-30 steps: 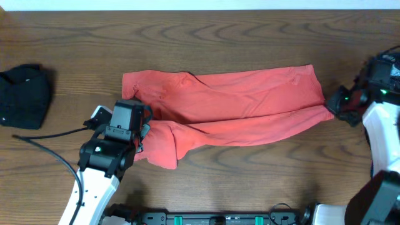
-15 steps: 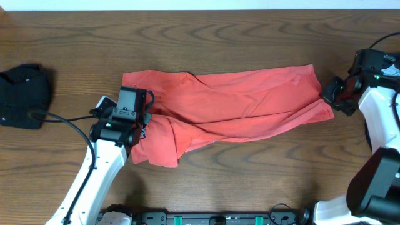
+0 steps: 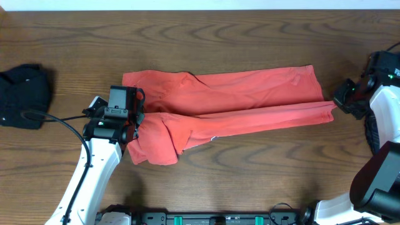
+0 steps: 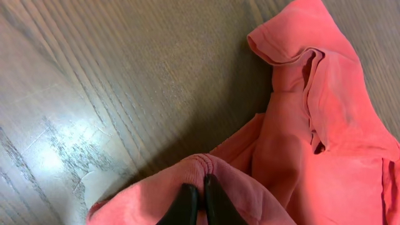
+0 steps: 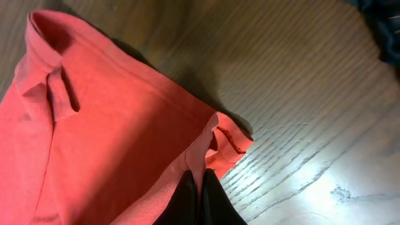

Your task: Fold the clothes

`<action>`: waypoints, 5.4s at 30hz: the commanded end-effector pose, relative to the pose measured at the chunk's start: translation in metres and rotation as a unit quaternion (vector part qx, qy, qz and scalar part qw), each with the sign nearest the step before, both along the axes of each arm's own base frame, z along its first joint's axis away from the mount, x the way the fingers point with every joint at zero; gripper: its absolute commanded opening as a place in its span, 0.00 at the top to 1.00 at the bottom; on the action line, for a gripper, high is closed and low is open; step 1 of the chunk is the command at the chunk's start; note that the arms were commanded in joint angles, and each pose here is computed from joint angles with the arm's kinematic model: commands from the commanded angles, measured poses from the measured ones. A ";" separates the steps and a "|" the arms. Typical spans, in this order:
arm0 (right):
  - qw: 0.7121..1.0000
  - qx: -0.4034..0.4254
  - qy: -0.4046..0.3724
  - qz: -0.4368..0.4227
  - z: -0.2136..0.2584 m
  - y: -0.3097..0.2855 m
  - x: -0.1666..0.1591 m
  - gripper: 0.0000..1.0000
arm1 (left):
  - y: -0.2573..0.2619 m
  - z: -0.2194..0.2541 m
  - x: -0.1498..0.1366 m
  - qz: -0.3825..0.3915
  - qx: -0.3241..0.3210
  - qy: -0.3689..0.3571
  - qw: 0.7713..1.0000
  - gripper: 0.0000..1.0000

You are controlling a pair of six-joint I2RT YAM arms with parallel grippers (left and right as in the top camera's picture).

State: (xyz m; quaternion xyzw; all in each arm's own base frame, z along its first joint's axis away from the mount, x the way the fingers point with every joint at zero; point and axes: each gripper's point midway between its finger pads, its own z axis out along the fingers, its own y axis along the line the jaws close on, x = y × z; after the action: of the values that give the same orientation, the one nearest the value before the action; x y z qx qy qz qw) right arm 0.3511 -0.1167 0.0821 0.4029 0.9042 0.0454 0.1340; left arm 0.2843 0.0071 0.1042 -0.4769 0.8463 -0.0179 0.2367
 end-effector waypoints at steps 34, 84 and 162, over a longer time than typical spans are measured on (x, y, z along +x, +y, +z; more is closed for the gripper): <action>0.999 0.035 -0.026 0.014 -0.034 0.024 0.048 0.99 | 0.008 -0.036 0.019 0.000 0.032 0.045 0.998 0.94; 0.954 0.009 0.024 0.299 -0.021 0.097 0.118 0.41 | -0.009 -0.002 0.060 -0.143 0.015 0.075 0.987 0.51; 0.963 0.002 0.032 0.268 -0.025 0.092 0.123 0.99 | -0.001 -0.005 0.046 -0.137 0.031 0.107 0.984 0.52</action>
State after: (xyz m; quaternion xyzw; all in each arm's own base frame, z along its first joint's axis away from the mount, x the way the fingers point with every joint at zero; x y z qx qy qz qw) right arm 0.4687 -0.0175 0.0402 0.1454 0.9849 0.0669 0.0664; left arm 0.3272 0.0026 0.0964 -0.3487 0.9250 0.0190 0.1496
